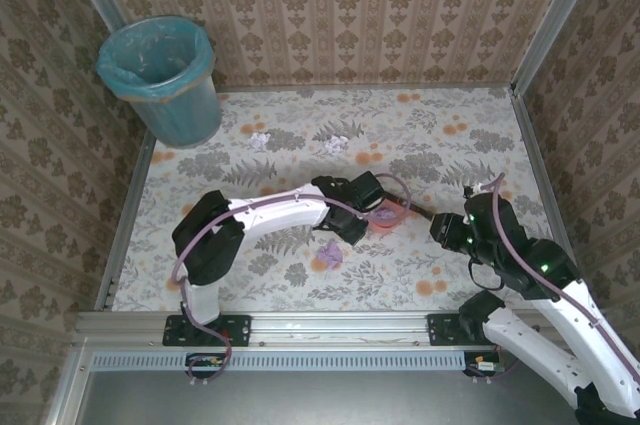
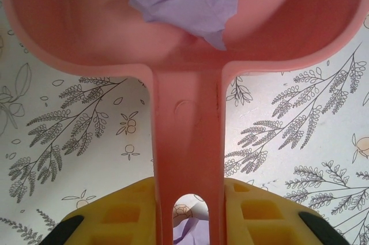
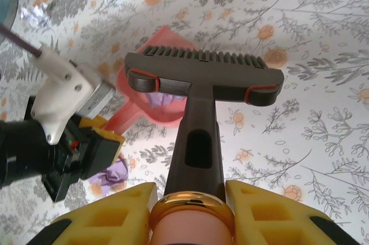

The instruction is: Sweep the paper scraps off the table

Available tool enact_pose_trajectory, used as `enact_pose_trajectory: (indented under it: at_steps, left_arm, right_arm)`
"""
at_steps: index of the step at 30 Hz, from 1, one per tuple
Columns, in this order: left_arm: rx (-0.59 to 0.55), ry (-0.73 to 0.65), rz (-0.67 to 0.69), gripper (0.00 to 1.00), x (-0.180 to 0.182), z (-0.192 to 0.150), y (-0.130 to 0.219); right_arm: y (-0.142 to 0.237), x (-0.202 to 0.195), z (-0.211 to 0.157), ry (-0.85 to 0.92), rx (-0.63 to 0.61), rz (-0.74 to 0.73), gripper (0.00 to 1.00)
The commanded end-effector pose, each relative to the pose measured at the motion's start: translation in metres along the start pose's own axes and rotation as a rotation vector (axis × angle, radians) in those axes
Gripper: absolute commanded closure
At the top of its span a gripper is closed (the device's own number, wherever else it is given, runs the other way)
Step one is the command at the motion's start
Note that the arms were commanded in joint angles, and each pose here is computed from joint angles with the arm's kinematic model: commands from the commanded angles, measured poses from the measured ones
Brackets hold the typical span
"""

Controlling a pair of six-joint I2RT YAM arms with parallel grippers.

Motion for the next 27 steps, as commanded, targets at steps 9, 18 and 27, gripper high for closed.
enact_pose_trajectory:
  at_steps: [9, 18, 27]
  left_arm:
    - [-0.184, -0.026, 0.056, 1.0, 0.006, 0.01, 0.028]
    - [-0.266, 0.036, 0.042, 1.0, 0.013, 0.008, 0.062]
    - [-0.29, 0.156, 0.148, 1.0, 0.048, -0.017, 0.111]
  right_arm:
    - [0.036, -0.019, 0.021, -0.096, -0.288, -0.01, 1.0]
    - [0.045, -0.035, 0.03, -0.106, -0.488, -0.038, 1.0]
    - [0.009, -0.015, 0.033, -0.025, -0.556, 0.086, 1.0]
Point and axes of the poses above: each hand's point on the last joint's axis, 136 mm out from that joint toward the fingers, its own y axis back along the fingers, its own x axis along the line the jaws close on, z = x × y, the point moved 5 cm from there along y, back along the fingers, and after that the axes turned 3 degrees about y, right-handed, at the moved point
